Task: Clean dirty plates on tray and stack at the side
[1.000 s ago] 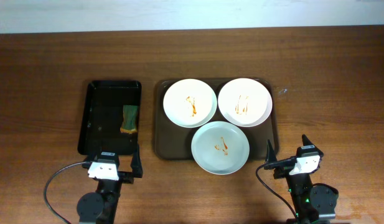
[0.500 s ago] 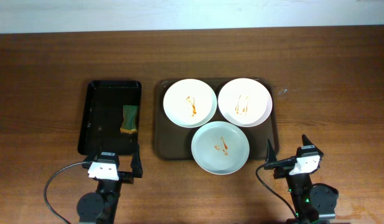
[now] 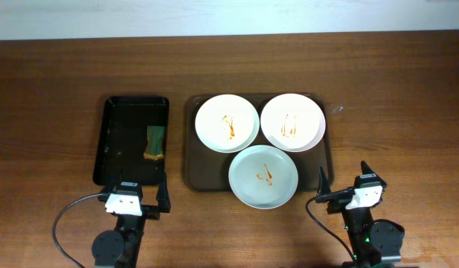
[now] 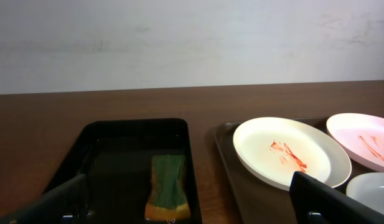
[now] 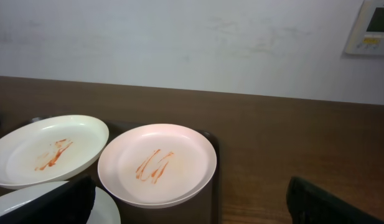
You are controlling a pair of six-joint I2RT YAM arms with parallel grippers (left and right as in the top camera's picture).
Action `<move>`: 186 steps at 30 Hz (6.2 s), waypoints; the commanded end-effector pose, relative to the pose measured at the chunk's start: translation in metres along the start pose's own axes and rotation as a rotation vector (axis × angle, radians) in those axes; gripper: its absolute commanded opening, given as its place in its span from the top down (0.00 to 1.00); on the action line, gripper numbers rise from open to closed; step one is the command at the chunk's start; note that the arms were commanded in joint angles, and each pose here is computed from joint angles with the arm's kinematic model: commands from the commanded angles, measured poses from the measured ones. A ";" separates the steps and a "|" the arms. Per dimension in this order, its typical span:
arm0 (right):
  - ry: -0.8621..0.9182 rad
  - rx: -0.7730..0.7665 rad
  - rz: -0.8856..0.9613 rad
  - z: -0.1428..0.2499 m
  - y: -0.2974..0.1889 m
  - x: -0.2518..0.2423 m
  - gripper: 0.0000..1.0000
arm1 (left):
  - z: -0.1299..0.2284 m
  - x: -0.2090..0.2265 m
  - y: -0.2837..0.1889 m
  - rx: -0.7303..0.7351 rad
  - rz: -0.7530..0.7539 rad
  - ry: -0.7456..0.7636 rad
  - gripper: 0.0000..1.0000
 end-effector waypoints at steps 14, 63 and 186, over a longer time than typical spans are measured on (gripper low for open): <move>-0.005 0.003 -0.002 0.002 0.000 0.000 0.02 | 0.002 0.000 0.000 0.004 -0.008 0.015 0.00; 0.259 0.795 -0.079 -0.062 0.052 0.034 0.08 | -0.066 0.024 0.118 0.720 0.104 -0.001 0.01; 0.404 1.234 0.045 0.069 0.121 0.038 0.96 | 0.038 -0.029 0.190 0.945 0.327 -0.040 1.00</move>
Point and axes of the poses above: each gripper's point midway between its finger pads, its own y axis out along the fingers, its own x axis along the line the jaws close on, z = x × y, the point moved 8 cm from there along -y, back along the fingers, and after that the axes turned 13 degrees about y, right-handed, at the moved point
